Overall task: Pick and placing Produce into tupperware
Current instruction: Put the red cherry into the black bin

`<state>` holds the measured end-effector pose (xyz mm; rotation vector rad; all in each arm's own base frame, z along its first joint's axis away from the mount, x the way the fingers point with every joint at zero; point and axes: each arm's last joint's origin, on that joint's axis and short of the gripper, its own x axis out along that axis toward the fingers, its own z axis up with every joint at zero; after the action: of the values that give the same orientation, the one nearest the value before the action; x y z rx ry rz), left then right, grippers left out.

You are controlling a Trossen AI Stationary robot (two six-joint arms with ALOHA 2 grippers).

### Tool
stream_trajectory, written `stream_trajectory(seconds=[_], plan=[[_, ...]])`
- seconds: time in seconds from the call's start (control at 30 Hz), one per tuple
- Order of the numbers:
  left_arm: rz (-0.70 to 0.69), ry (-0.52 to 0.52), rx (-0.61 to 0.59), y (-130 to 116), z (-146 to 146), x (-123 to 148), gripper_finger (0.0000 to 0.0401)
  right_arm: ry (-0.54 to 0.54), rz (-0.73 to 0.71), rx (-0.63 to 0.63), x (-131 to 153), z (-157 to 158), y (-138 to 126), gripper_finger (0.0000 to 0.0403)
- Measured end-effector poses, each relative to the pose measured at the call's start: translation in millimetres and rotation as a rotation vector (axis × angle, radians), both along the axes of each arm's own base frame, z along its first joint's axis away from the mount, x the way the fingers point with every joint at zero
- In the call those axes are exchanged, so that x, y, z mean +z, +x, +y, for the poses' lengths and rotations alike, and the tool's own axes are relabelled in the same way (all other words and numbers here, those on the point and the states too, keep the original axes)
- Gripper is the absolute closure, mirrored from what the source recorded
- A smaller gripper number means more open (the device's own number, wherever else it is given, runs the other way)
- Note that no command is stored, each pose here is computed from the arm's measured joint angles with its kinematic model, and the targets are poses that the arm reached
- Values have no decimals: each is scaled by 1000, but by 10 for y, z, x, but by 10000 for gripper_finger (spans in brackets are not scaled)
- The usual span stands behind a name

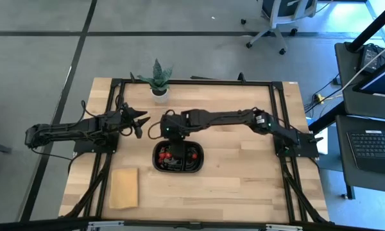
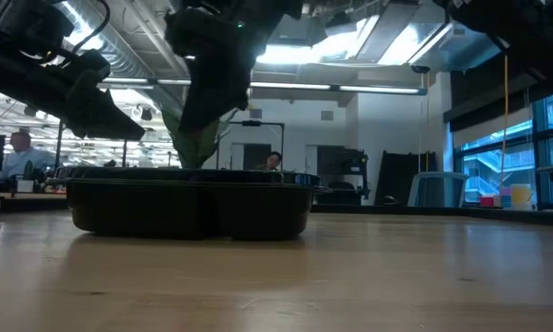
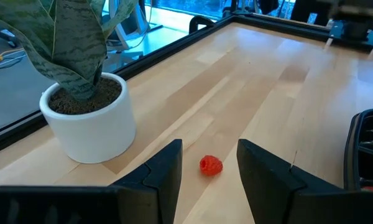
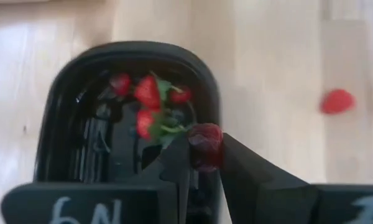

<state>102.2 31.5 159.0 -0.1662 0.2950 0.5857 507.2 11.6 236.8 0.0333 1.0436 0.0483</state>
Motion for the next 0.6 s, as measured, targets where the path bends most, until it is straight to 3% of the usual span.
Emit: stream_trajectory(seconds=[0.6], plan=[[44, -8, 0, -15, -3, -39, 254, 46, 30, -20, -399, 252, 139, 326]])
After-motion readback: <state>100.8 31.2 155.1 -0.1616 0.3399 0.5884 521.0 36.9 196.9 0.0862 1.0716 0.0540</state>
